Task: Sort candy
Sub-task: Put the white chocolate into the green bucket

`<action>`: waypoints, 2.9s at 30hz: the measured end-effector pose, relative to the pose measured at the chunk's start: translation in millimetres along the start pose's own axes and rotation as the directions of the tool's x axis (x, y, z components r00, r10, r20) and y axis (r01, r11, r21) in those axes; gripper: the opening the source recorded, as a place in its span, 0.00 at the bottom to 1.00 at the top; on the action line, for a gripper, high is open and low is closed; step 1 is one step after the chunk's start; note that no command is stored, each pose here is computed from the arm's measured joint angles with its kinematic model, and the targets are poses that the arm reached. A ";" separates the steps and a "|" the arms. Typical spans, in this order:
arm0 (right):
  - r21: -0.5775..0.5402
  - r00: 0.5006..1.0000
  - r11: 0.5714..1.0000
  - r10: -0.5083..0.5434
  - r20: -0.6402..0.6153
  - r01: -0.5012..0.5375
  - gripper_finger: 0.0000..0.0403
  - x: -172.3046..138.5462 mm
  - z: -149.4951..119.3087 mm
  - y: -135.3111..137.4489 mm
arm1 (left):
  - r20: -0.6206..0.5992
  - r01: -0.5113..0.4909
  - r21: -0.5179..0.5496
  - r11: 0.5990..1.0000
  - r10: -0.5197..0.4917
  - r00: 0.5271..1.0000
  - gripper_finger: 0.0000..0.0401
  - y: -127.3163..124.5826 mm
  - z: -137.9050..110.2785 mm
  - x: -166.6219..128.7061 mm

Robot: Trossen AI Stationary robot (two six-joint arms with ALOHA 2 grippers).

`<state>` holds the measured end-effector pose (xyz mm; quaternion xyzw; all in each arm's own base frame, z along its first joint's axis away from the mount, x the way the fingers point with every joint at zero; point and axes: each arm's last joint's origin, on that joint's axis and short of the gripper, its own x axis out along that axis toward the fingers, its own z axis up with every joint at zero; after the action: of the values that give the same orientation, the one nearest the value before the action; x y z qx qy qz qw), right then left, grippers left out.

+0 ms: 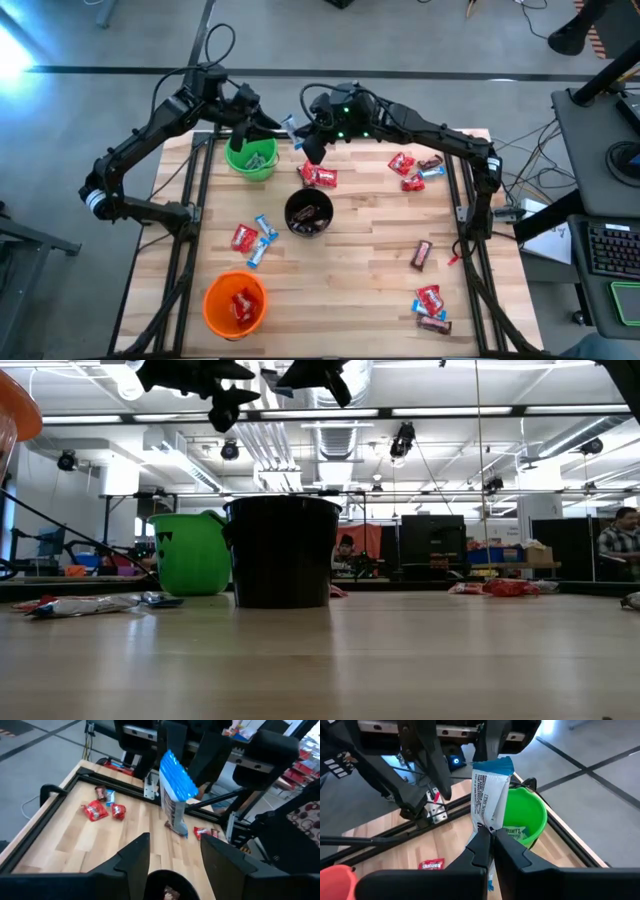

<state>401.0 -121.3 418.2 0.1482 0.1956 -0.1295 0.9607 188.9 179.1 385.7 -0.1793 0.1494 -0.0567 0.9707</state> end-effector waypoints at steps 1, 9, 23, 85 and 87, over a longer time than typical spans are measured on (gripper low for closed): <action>0.000 1.000 1.000 0.001 0.000 -0.001 0.02 0.0 0.0 0.1 | 0.001 0.007 -0.005 1.000 -0.007 1.000 0.39 -0.5 0.2 0.4; -0.003 0.999 0.999 0.036 -0.009 -0.036 0.02 5.6 -3.0 3.6 | 0.022 0.041 0.010 0.999 -0.042 0.999 0.40 1.4 4.6 12.0; -0.004 0.999 0.999 0.043 -0.031 -0.044 0.02 18.4 -8.9 5.2 | 0.031 0.052 0.009 0.999 -0.053 0.998 0.40 5.9 6.1 18.0; -0.079 0.888 0.937 -0.349 -0.298 0.341 0.51 -2.4 -23.0 -64.2 | -0.352 -0.400 0.173 0.900 0.436 0.828 0.00 19.7 -36.6 -8.4; -0.085 0.882 0.935 -0.353 -0.312 0.344 0.51 -2.1 -24.5 -66.2 | -0.374 -0.429 0.176 0.886 0.464 0.803 0.00 22.0 -38.8 -12.8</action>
<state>370.6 -173.7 382.1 0.1168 0.3748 -0.2715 0.8787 166.0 188.8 346.6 -0.0831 0.3828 0.1313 0.9107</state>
